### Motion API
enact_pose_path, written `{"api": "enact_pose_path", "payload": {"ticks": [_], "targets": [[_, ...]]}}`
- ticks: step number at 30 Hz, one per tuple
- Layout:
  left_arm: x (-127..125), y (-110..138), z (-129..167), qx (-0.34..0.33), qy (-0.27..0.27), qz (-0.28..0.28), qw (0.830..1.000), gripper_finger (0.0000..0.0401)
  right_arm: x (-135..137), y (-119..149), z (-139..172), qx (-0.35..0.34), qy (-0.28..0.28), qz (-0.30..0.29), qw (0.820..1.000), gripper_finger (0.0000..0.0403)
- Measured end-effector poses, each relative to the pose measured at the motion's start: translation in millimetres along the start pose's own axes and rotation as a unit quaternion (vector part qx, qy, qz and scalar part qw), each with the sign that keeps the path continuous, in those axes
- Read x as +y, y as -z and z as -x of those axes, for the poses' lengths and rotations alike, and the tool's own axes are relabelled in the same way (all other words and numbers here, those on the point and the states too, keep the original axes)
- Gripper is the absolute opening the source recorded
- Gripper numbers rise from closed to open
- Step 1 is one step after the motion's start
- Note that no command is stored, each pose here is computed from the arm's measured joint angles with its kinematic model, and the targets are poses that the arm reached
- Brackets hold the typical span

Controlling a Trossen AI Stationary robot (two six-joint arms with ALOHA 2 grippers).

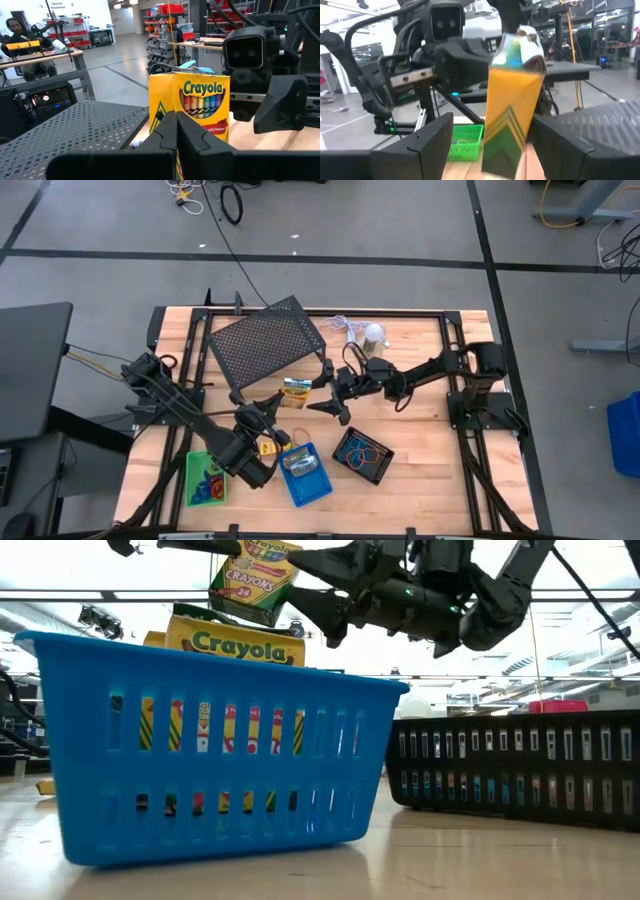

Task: Pick & Place Office Desk Supplies
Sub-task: Put the yellow crayon box into the blue bin

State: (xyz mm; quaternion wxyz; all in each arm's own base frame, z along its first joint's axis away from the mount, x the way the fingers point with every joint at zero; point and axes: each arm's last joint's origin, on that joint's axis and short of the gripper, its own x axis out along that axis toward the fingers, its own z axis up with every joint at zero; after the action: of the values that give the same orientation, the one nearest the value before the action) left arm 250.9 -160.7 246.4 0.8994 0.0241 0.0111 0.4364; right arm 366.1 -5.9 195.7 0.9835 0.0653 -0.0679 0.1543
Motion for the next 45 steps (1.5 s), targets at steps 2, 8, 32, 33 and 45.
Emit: {"api": "enact_pose_path", "payload": {"ticks": [2, 8, 32, 33, 45], "targets": [[0, 0, 0, 0.000, 0.000, 0.000, 1.000, 0.0000, -2, -2, -6, 0.001, 0.000, 0.000, 1.000, 0.0276], [0, 0, 0, 0.000, 0.000, -0.001, 1.000, 0.0000, -6, -5, -18, 0.030, 0.008, 0.002, 1.000, 0.0281], [-3, 0, 7, -0.002, 0.012, -0.003, 1.000, 0.0002, 2, -7, -22, 0.026, -0.005, 0.022, 0.999, 0.0099], [-3, 0, 11, -0.002, 0.019, -0.006, 1.000, 0.0003, 2, -7, -23, 0.026, -0.010, 0.022, 0.999, 0.0099], [-7, -29, 95, -0.018, 0.151, -0.067, 0.986, 0.0036, 14, 3, -25, 0.070, -0.055, 0.023, 0.996, 0.0099]]}}
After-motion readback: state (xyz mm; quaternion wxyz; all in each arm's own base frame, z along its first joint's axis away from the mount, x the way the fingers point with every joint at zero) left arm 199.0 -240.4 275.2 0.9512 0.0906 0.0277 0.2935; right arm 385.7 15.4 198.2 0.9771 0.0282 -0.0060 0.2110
